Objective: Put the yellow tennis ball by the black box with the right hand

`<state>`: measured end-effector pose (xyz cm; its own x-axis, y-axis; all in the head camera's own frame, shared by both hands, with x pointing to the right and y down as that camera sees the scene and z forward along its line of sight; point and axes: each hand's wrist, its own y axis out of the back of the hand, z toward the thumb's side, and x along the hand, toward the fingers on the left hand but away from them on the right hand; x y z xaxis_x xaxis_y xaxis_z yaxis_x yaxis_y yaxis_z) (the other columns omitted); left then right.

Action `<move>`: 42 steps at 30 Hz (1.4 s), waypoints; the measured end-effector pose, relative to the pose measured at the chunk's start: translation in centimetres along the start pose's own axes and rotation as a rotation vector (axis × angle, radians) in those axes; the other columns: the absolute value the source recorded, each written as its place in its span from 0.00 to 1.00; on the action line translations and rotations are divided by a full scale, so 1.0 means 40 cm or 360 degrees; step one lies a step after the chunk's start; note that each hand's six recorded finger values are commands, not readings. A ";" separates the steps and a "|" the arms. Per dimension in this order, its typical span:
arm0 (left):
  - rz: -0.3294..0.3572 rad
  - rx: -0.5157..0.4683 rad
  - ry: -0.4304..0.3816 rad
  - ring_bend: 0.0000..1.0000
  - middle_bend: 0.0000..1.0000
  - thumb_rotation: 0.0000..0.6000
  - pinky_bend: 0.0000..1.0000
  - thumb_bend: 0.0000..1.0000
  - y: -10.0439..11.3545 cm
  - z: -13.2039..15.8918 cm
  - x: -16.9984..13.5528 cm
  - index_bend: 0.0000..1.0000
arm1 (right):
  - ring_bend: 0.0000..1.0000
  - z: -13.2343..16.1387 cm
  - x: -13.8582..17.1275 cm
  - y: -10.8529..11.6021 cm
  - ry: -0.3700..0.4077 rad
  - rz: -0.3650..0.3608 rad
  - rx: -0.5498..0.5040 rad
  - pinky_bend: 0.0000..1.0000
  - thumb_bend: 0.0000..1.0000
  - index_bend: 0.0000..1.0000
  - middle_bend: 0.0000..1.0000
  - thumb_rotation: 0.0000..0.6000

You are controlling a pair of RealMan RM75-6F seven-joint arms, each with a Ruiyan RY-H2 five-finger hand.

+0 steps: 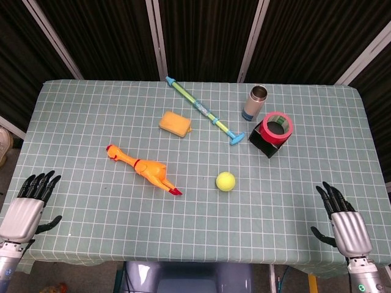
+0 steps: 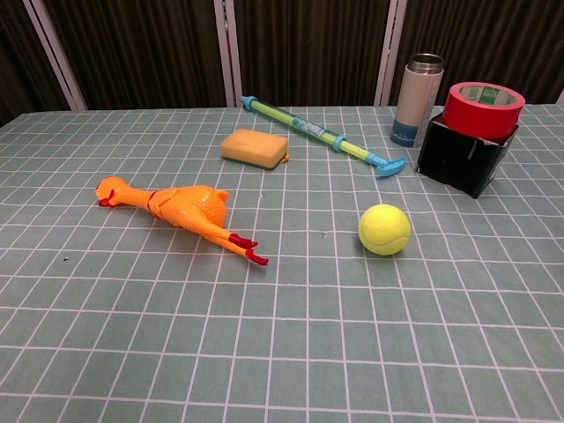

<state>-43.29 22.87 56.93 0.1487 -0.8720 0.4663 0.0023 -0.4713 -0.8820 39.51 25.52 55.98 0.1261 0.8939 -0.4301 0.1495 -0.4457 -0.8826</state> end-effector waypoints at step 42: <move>-0.0043 0.0048 0.0089 0.00 0.00 1.00 0.01 0.17 -0.023 -0.016 0.035 0.00 | 0.24 0.467 -0.177 -0.246 0.0345 0.0967 -0.1374 0.59 0.52 0.15 0.19 1.00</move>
<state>-43.73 21.98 58.44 0.0929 -0.8655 0.4922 0.0354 -0.4912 -0.8703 18.83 24.47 64.16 0.5710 0.5222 -0.6334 0.6341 -0.7706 -0.0637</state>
